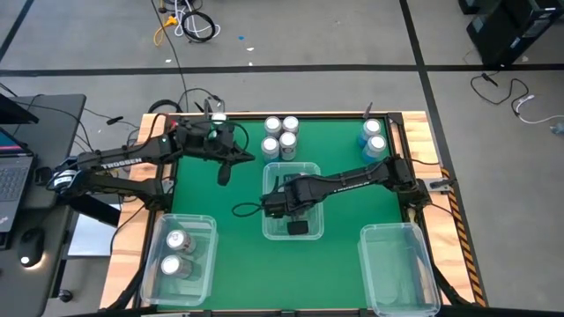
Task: Sort soda cans
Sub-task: Put the green soda can into the top transparent bin
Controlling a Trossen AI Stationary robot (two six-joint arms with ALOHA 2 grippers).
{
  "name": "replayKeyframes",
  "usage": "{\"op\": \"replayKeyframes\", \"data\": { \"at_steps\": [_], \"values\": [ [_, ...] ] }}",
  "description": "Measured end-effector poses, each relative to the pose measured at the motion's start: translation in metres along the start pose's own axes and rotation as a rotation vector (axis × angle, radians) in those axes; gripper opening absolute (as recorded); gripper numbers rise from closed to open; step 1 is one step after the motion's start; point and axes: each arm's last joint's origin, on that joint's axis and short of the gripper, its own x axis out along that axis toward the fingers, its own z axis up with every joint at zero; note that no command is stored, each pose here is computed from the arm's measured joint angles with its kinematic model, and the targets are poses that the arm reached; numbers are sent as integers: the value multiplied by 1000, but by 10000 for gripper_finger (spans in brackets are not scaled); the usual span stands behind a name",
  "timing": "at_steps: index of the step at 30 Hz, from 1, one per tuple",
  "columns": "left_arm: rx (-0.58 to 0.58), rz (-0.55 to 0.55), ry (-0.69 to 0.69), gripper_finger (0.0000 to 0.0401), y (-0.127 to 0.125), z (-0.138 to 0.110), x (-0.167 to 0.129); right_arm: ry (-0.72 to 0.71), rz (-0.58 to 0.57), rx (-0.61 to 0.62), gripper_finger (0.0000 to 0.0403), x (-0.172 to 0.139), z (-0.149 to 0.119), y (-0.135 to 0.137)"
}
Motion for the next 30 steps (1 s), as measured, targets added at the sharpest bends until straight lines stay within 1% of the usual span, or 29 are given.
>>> {"op": "replayKeyframes", "data": {
  "at_steps": [5, 9, 11, 13, 17, 19, 21, 23, 25, 27, 30],
  "values": [
    [-5, 27, 27, 2, 1, -3, 0, 1, 0, -11, 37, 0, 0, 0],
    [-9, 52, 21, 1, 2, -1, -4, -20, 3, -48, 37, -1, 2, 4],
    [-19, 68, 43, 1, 3, 2, -7, -41, 5, -65, 39, -6, 3, 7],
    [-29, 103, 89, 1, 4, 6, -11, -84, -4, -82, 42, -14, 7, 10],
    [-17, 166, 149, 1, 4, 16, -19, -198, -87, -86, 44, -30, 17, 11],
    [-23, 187, 195, 1, 3, 18, -24, -247, -138, -65, 36, -33, 22, 11],
    [-17, 209, 249, 1, 3, 19, -28, -289, -179, -43, 17, -29, 25, 10],
    [-27, 240, 293, 1, 4, 16, -30, -327, -194, -50, 5, -21, 29, 11],
    [-48, 250, 336, 1, 6, 11, -32, -360, -203, -64, 7, -14, 31, 13],
    [-78, 265, 361, 1, 9, 9, -34, -406, -206, -52, 4, -12, 36, 11],
    [-115, 292, 407, 1, 14, 4, -38, -437, -208, -33, 2, -12, 39, 8]
  ]
}}
